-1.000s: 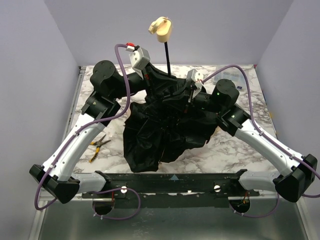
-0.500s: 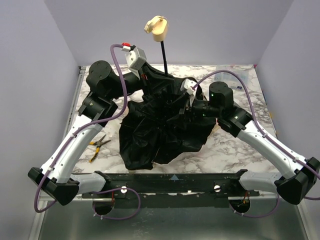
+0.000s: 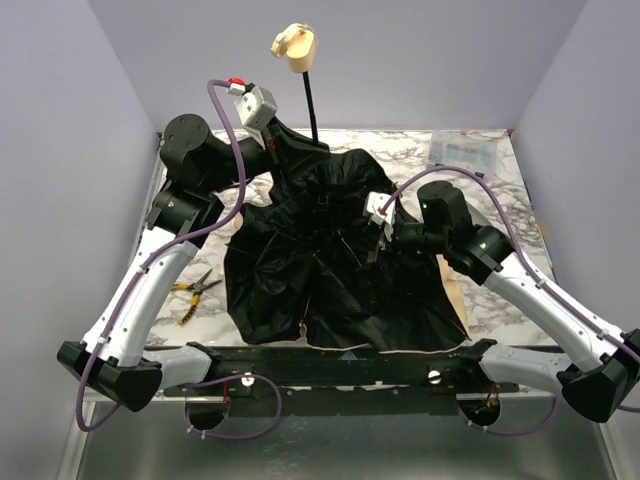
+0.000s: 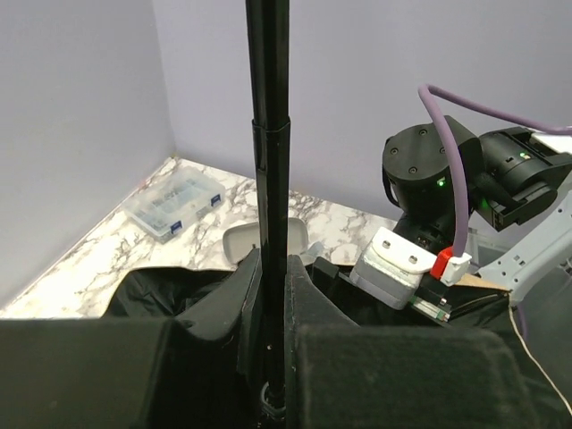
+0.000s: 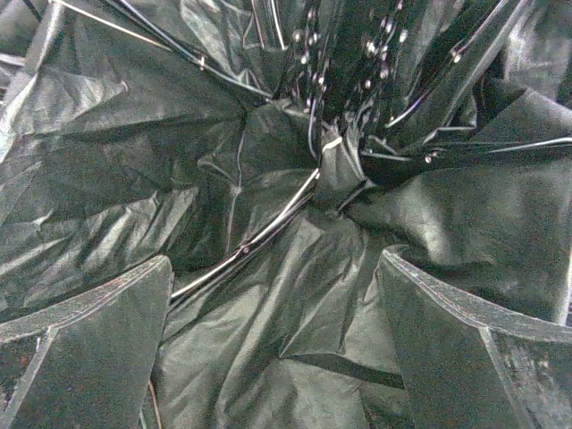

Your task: Open the umbrella

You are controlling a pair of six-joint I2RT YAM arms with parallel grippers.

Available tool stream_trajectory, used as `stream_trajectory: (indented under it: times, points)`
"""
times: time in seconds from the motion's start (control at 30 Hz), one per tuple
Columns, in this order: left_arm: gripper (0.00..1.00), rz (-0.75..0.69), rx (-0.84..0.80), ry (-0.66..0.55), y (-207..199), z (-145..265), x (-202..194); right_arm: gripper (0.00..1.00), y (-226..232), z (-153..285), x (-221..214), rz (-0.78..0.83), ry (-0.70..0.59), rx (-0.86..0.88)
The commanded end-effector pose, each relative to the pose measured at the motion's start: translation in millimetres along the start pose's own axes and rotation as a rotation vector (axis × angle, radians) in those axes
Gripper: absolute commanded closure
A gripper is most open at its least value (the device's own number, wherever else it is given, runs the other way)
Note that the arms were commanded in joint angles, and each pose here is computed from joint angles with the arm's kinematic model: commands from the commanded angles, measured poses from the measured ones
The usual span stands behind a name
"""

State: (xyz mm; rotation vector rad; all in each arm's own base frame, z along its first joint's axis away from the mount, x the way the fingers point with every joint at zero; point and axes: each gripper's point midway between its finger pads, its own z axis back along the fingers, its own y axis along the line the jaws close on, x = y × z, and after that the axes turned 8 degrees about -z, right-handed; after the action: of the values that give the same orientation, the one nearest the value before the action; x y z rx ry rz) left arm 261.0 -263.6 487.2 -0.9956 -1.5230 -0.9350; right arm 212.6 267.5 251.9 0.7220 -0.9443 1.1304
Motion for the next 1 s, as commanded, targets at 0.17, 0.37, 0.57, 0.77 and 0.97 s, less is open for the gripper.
stream_trajectory:
  times: [0.17, 0.37, 0.57, 0.77, 0.97]
  points:
    - [1.0, -0.149, -0.022, -0.106, -11.4, 10.9, 46.9, 0.01, 12.1, 23.4, -4.1, -0.015, 0.048, 0.008]
    - [1.0, -0.147, -0.083, -0.088, -24.9, 5.6, 37.9, 0.16, 9.6, 41.2, 99.1, -0.023, -0.279, -0.018]
    - [1.0, -0.149, -0.106, -0.094, -34.0, 2.5, 39.0, 0.47, -13.7, 43.9, 148.9, -0.09, -0.464, -0.105]
    - [1.0, -0.151, -0.13, -0.106, -40.9, 1.3, 44.2, 0.67, -40.9, 16.8, 145.2, -0.16, -0.461, -0.16]
    - [1.0, -0.159, -0.149, -0.132, -51.2, 5.9, 57.9, 0.8, -57.3, -8.0, 92.4, -0.162, -0.359, -0.231]
